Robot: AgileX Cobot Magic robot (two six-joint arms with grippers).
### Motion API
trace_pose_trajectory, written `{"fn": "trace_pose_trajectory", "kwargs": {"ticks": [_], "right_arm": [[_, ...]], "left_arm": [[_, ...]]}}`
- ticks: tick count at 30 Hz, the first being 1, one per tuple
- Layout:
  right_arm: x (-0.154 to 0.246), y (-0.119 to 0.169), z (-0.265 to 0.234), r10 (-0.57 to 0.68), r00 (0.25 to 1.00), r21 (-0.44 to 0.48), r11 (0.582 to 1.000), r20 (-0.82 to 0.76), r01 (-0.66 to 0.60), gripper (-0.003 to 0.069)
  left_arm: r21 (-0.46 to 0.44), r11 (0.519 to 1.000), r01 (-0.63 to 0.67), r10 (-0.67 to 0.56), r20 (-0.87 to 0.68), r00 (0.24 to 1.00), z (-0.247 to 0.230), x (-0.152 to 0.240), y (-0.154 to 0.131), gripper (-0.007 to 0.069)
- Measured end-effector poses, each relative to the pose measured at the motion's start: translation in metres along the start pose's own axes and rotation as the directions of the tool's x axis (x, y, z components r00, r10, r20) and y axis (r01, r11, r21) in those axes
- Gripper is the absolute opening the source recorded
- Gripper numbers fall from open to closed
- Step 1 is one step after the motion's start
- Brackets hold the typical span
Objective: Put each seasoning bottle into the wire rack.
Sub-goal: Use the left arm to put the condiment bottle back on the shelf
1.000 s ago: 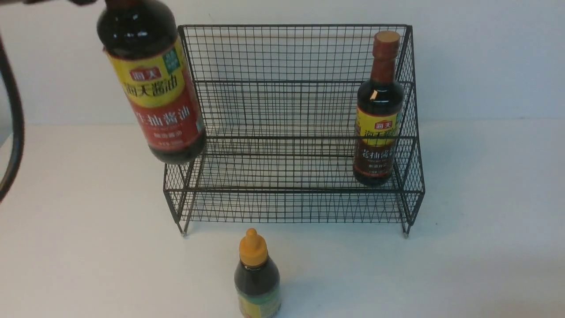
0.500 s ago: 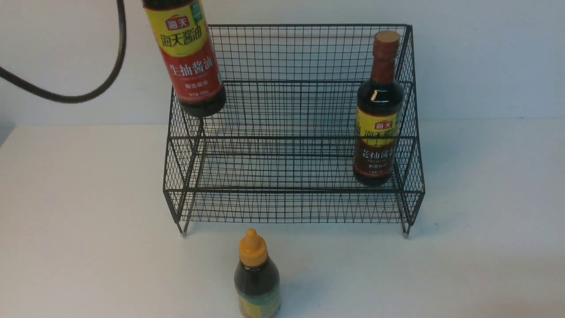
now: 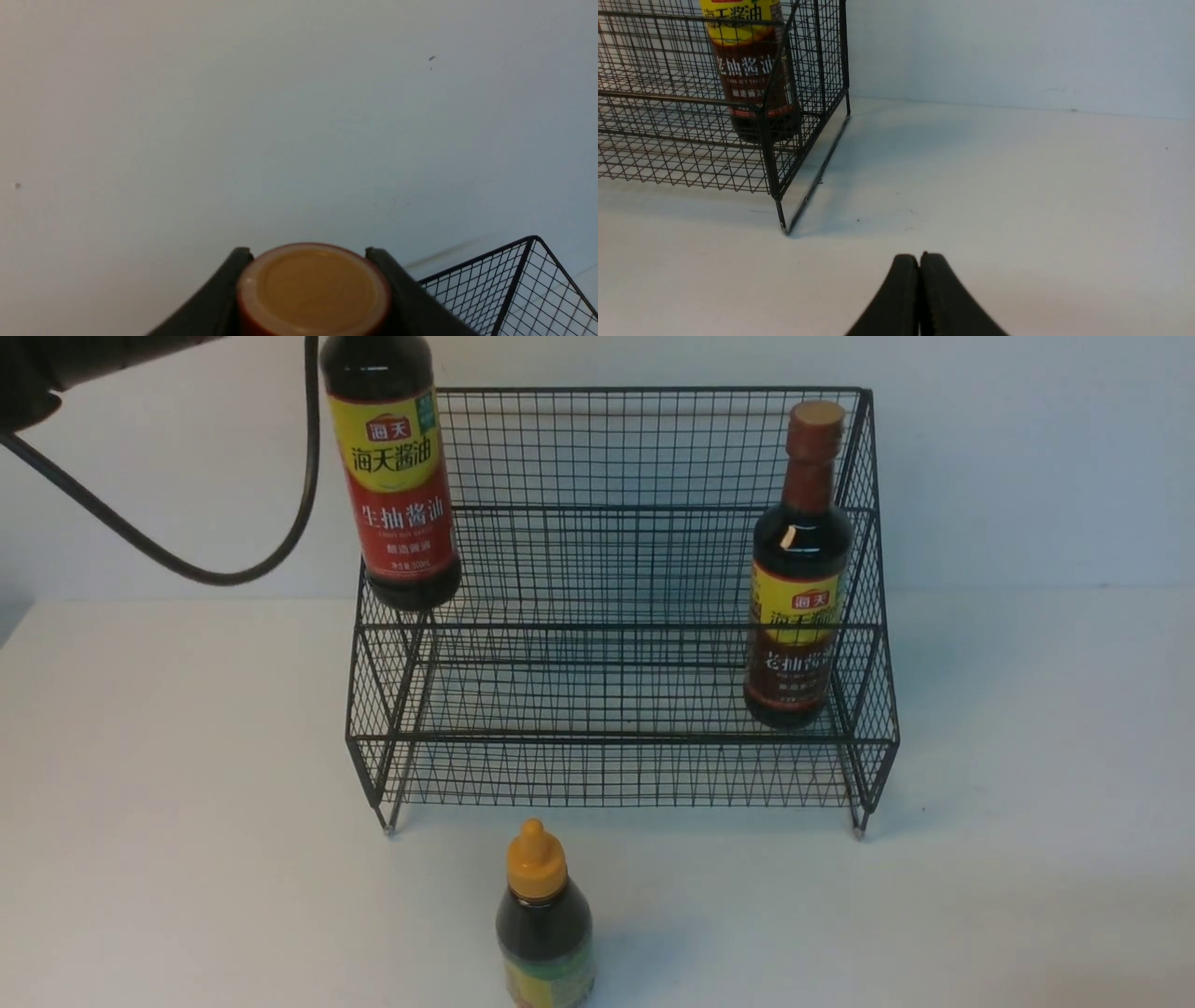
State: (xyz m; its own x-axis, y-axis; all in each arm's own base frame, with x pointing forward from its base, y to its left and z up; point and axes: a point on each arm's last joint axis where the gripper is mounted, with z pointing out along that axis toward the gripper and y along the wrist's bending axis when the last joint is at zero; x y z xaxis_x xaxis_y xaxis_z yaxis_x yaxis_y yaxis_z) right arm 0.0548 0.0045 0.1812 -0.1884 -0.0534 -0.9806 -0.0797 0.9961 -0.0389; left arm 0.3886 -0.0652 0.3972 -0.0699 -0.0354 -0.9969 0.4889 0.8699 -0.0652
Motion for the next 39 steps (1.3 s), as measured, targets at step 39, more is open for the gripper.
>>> {"fn": "trace_pose_trajectory", "kwargs": {"ticks": [39], "right_arm": [[0.0,0.0,0.0,0.002,1.0,0.0,1.0,0.0,-0.002,-0.0015]], "left_arm": [[0.099,0.99,-0.099,0.123,-0.277,0.953,-0.005,0.072,-0.005,0.0268]]}}
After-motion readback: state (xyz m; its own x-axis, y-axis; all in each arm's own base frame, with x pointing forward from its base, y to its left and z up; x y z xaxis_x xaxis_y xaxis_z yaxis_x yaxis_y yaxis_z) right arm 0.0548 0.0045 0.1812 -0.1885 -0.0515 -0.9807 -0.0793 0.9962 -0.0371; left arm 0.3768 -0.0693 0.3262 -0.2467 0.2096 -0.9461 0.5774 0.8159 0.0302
